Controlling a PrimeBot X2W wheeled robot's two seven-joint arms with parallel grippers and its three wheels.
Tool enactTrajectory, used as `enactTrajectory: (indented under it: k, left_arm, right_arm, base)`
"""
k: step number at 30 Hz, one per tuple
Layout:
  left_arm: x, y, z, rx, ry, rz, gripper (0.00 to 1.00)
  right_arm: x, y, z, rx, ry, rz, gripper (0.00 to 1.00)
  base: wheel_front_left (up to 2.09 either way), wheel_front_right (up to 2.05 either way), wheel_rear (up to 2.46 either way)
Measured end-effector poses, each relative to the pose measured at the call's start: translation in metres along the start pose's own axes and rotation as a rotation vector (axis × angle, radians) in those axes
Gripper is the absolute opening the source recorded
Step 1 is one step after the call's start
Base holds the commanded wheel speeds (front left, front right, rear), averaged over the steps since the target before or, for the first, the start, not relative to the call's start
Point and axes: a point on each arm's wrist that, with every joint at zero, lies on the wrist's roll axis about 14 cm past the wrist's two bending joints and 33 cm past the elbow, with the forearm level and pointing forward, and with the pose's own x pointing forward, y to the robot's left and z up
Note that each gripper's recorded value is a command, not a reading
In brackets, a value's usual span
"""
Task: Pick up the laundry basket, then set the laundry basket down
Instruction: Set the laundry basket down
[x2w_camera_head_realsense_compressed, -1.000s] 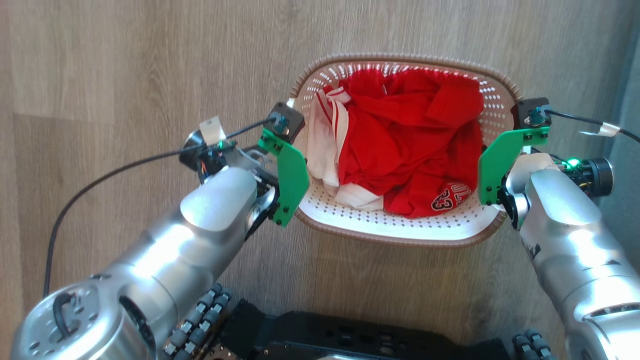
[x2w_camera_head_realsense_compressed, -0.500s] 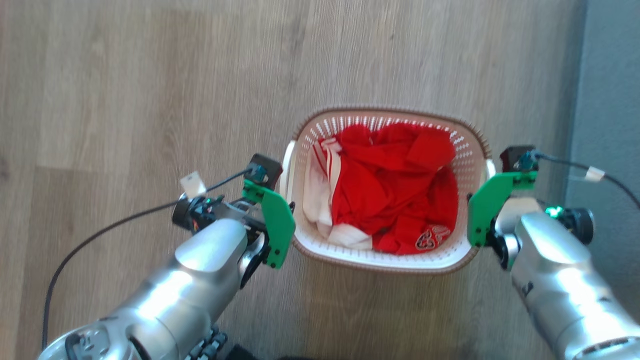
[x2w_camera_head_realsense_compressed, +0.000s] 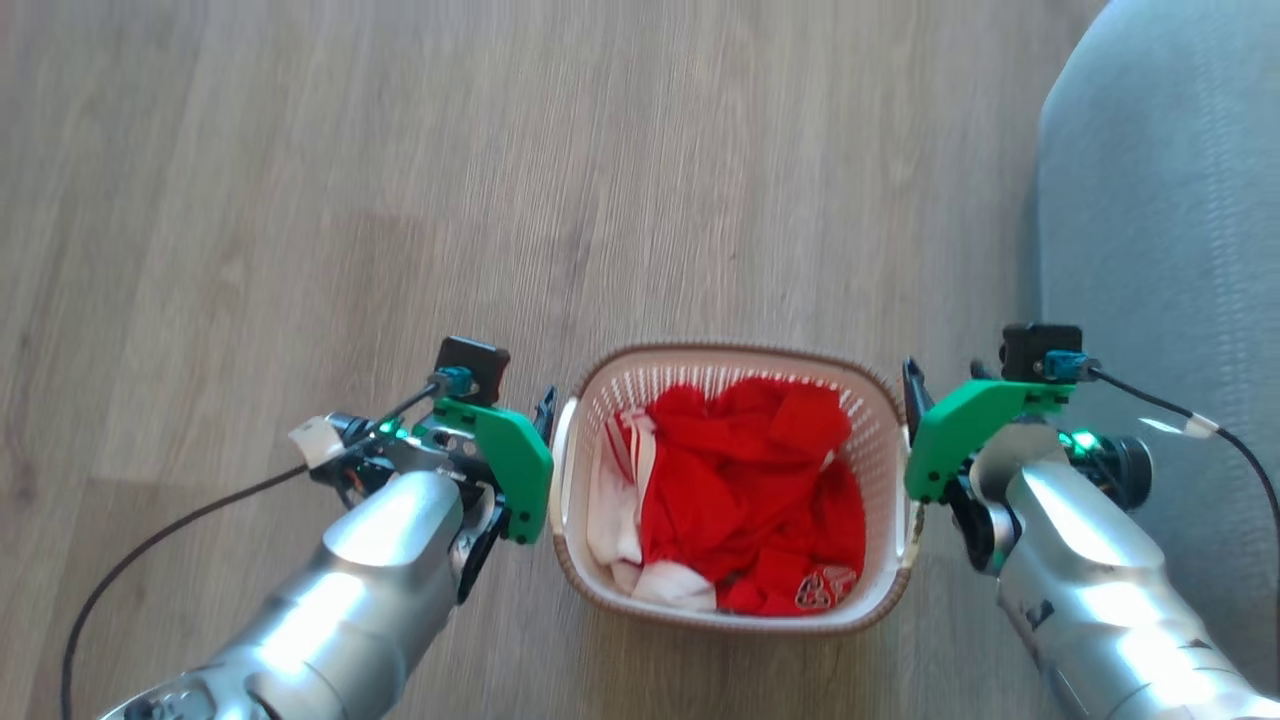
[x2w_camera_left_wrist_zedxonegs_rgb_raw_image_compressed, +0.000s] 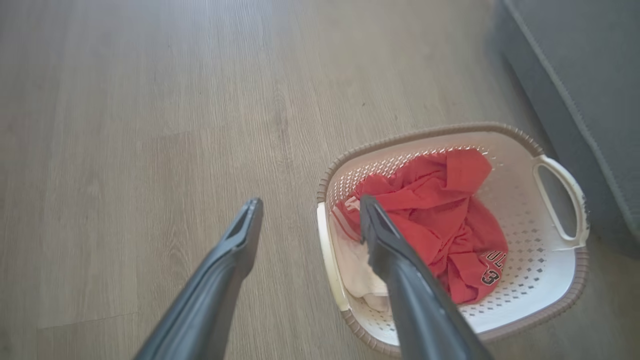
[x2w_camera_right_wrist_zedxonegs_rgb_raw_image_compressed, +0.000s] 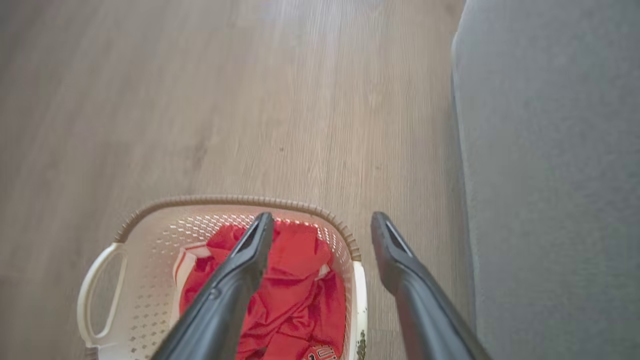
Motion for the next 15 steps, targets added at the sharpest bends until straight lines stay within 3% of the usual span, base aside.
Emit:
enactTrajectory:
  k: [3, 10, 15]
  left_arm:
    - [-0.008, -0.002, 0.035, -0.057, -0.107, 0.007, 1.0]
    - [-0.053, -0.003, 0.13, 0.021, -0.459, 0.048, 1.0]
    - [-0.092, -0.002, 0.154, 0.011, -0.636, 0.089, 1.0]
  right_arm:
    - [-0.011, 0.012, 0.039, -0.009, -0.146, 0.021, 1.0]
    - [-0.053, 0.024, 0.116, 0.007, -0.436, 0.038, 1.0]
    - [-0.086, 0.031, 0.14, 0.035, -0.579, 0.061, 1.0]
  base:
    - [0.0, 0.0, 0.0]
    - [0.0, 0.0, 0.0]
    - [0.0, 0.0, 0.0]
